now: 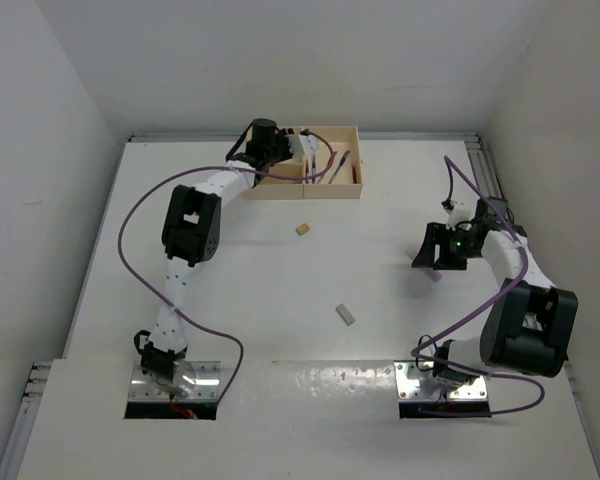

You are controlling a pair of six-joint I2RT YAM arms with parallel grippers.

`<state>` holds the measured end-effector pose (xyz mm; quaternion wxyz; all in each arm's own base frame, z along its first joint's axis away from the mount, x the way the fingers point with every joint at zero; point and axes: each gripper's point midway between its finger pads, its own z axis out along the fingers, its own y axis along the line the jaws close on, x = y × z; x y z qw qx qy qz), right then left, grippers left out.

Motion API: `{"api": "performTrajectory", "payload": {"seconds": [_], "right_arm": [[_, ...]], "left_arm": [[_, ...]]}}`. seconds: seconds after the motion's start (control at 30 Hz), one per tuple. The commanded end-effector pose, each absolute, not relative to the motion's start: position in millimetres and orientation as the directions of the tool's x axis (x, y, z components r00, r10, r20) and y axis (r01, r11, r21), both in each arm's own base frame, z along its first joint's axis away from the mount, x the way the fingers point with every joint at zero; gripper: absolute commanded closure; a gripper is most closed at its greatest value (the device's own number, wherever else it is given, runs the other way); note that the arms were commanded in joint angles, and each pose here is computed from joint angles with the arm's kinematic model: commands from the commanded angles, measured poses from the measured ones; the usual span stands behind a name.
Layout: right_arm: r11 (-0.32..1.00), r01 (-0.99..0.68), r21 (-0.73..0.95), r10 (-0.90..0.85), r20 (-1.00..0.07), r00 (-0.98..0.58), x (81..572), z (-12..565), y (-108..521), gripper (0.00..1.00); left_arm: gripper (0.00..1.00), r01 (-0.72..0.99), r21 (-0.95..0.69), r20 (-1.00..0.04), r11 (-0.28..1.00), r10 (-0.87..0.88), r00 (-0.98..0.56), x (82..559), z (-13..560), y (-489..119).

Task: Sort the stationery into containers
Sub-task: Place the stationery into the container, then grab a piece of stationery with the right arm

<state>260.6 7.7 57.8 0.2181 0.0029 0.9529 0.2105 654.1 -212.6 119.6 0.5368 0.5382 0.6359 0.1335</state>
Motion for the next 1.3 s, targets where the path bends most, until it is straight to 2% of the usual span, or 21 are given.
{"api": "performTrajectory", "payload": {"seconds": [0.0,0.03,0.07,0.1,0.2,0.37,0.43,0.57,0.73,0.77,0.83,0.87,0.93,1.1,1.27], "right_arm": [[0.916,-0.096,0.39,0.091,-0.434,-0.896,263,58,3,0.36],[0.915,-0.095,0.391,0.093,-0.435,-0.896,263,58,3,0.35],[0.918,-0.095,0.385,0.089,-0.435,-0.896,262,57,2,0.35],[0.92,-0.097,0.381,0.086,-0.435,-0.896,262,57,2,0.35],[0.924,-0.111,0.365,0.069,-0.446,-0.892,264,57,-1,0.36],[0.942,-0.151,0.3,0.0,-0.451,-0.893,269,56,-12,0.38],[0.949,-0.17,0.264,-0.041,-0.434,-0.9,270,52,-18,0.38],[0.956,-0.202,0.211,-0.107,-0.39,-0.915,269,43,-24,0.39],[0.961,-0.232,0.153,-0.158,-0.385,-0.909,277,35,-28,0.39],[0.958,-0.246,0.147,-0.175,-0.381,-0.908,278,33,-26,0.39],[0.96,-0.257,0.114,-0.196,-0.385,-0.902,284,30,-28,0.39],[0.958,-0.266,0.106,-0.209,-0.378,-0.902,286,26,-26,0.39],[0.961,-0.269,0.068,-0.223,-0.39,-0.894,296,24,-30,0.39],[0.959,-0.282,0.007,-0.26,-0.373,-0.891,317,15,-33,0.4],[0.955,-0.295,-0.035,-0.29,-0.323,-0.901,314,-2,-39,0.45]], "left_arm": [[0.65,0.387,0.8,-0.563,0.458,0.797,0.22,682,181,-206],[0.56,0.389,0.795,-0.57,0.466,0.794,0.214,683,177,-206],[0.41,0.375,0.781,-0.597,0.5,0.775,0.208,686,182,-203],[0.33,0.368,0.772,-0.611,0.519,0.766,0.202,687,184,-202],[0.22,0.354,0.744,-0.654,0.566,0.724,0.218,687,206,-204],[0.18,0.318,0.672,-0.74,0.669,0.616,0.269,674,284,-208],[0.17,0.331,0.613,-0.79,0.717,0.547,0.278,656,323,-208],[0.18,0.455,0.523,-0.852,0.721,0.461,0.249,594,349,-211],[0.18,0.569,0.417,-0.899,0.709,0.416,0.141,524,324,-201],[0.18,0.57,0.411,-0.904,0.711,0.399,0.154,507,337,-197],[0.19,0.617,0.362,-0.908,0.699,0.413,0.066,485,300,-189],[0.19,0.627,0.367,-0.909,0.687,0.409,0.083,470,308,-188],[0.21,0.664,0.352,-0.902,0.66,0.429,0.052,453,286,-184],[0.23,0.71,0.277,-0.911,0.647,0.413,-0.021,418,275,-178],[0.24,0.732,0.099,-0.956,0.674,0.27,-0.119,386,278,-174]]}}
